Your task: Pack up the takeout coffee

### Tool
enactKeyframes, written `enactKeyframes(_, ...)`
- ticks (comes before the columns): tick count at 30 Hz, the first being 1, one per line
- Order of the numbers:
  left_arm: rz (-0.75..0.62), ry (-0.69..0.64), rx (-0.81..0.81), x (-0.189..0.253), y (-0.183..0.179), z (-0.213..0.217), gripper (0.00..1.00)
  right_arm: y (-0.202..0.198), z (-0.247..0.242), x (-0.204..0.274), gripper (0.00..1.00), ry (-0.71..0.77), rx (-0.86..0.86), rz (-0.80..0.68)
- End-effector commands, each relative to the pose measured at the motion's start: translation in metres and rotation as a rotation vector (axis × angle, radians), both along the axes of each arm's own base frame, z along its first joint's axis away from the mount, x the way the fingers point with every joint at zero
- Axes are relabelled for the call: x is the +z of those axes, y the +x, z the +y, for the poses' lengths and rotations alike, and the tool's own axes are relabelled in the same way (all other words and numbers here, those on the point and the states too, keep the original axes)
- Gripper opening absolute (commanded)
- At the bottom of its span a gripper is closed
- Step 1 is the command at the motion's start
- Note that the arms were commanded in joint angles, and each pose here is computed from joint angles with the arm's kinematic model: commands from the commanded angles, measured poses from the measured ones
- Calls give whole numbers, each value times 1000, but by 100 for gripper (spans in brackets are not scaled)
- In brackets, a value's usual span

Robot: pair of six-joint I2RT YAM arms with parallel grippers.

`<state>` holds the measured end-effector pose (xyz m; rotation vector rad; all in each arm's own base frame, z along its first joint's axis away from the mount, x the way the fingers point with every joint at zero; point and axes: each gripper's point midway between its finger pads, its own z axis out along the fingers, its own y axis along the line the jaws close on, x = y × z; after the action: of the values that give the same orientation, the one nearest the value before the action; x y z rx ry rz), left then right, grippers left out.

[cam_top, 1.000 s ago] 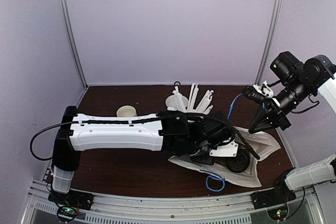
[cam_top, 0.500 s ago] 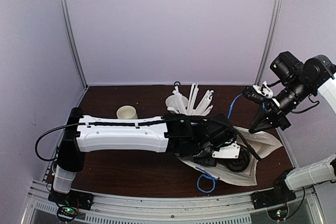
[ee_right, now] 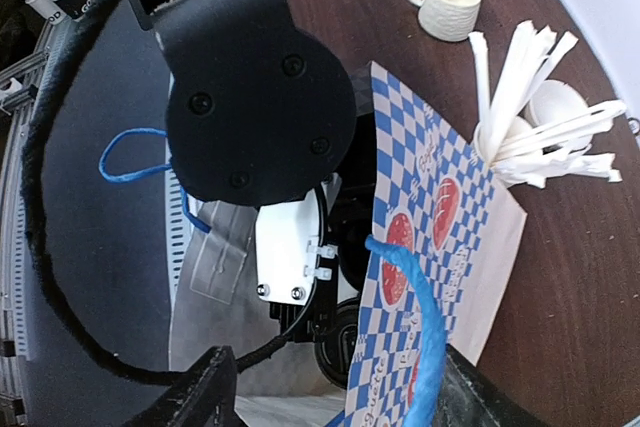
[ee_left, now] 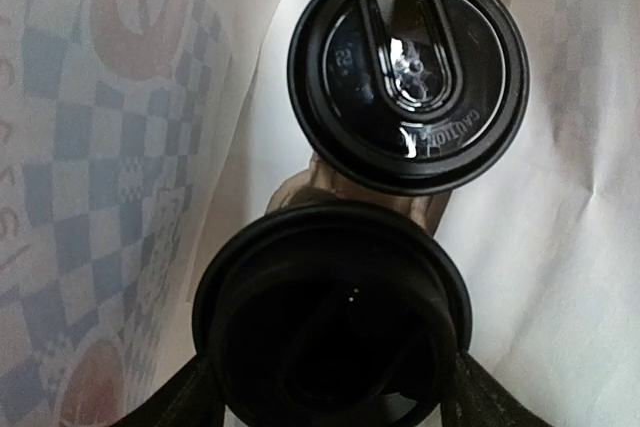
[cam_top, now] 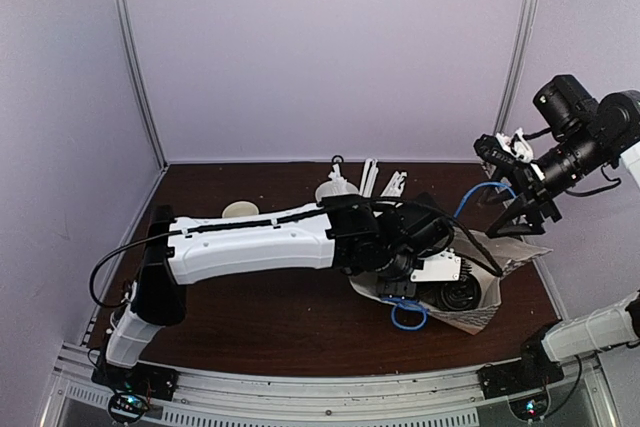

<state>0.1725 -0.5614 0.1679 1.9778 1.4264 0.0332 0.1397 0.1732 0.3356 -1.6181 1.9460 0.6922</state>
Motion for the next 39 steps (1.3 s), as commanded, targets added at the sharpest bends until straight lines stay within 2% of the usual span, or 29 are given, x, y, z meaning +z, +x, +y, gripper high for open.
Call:
enactKeyframes(1,168,77,0,-35,-5,6,47,-9,-19,6,69,-45,-21,10)
enactKeyframes(6,252,71,14,-38,-3,3,47,13,-36,12,69,-35,-101,-30)
enactKeyframes(11,315,83,34,-41,-3,7,47,45,-57,26,71,35,-218,-59)
enactKeyframes(15,348,81,55,-39,-2,10,46,83,-80,33,71,126,-355,-21)
enactKeyframes(18,387,76,44,-36,-9,10,46,130,-112,21,69,166,-531,50)
enactKeyframes(21,402,76,51,-34,-10,12,46,177,-147,-16,65,128,-686,91)
enactKeyframes(25,415,89,55,-39,-12,13,46,203,-162,-78,62,94,-774,184)
enactKeyframes(32,395,82,72,-39,-6,12,46,203,-153,-171,57,-59,-826,362)
enactKeyframes(39,370,15,71,-33,6,-3,47,189,-126,-238,51,-172,-730,563)
